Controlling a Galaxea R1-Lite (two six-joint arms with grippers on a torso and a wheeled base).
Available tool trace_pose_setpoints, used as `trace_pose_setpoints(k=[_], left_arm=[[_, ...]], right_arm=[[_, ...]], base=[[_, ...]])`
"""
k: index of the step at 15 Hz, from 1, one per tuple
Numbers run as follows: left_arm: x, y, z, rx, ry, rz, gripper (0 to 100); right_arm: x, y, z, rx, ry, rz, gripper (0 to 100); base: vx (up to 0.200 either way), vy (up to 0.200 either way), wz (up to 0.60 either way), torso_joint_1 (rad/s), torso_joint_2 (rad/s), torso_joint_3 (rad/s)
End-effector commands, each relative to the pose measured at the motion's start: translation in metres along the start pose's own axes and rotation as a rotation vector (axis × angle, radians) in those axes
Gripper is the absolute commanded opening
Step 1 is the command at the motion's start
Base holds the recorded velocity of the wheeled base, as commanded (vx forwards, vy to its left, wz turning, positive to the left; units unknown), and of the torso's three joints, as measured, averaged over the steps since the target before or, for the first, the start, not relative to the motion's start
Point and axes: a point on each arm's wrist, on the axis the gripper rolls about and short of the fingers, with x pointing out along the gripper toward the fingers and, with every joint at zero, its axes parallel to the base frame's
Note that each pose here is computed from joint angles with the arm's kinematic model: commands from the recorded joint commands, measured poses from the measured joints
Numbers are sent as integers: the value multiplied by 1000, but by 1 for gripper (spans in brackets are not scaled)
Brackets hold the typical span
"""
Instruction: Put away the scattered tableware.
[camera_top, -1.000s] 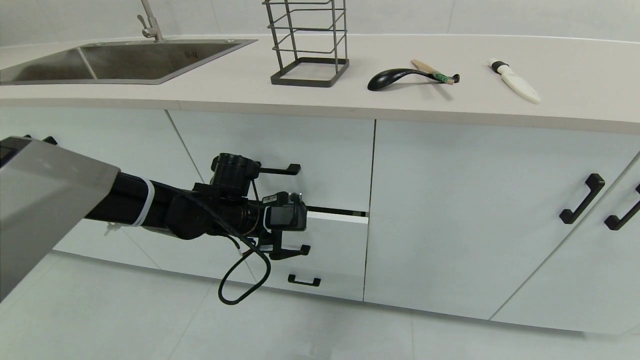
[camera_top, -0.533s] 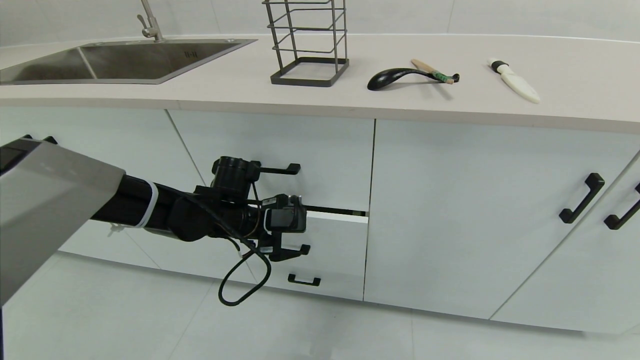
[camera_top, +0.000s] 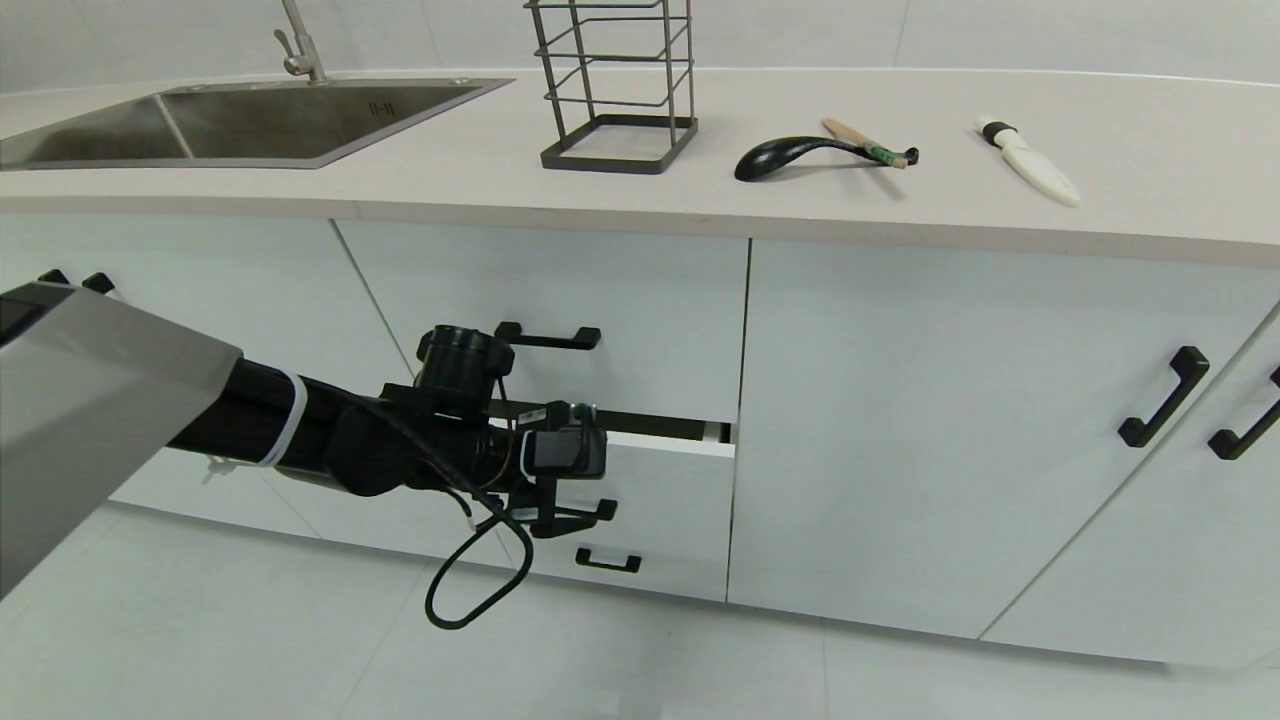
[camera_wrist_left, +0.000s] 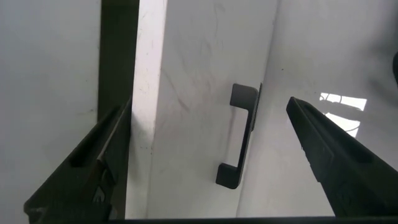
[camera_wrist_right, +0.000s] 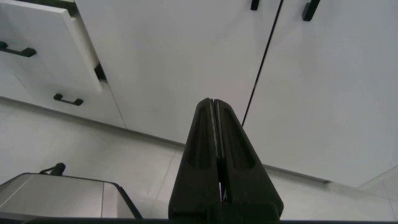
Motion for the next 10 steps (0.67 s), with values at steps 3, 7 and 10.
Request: trace_pose_setpoints(k=[3,7,10], left_arm=[[-32,-29,8,-4,5,-46,100],[-77,-70,16,-22,15,-80,100],[-79,-74,16,-24,15,-85,100]], right_arm=[[0,0,0,-1,0,1,0],[0,0,0,0,0,1,0],[0,0,0,0,0,1,0]], base=[[0,0,0,0,0,0],[0,0,0,0,0,0],[0,0,0,0,0,0]])
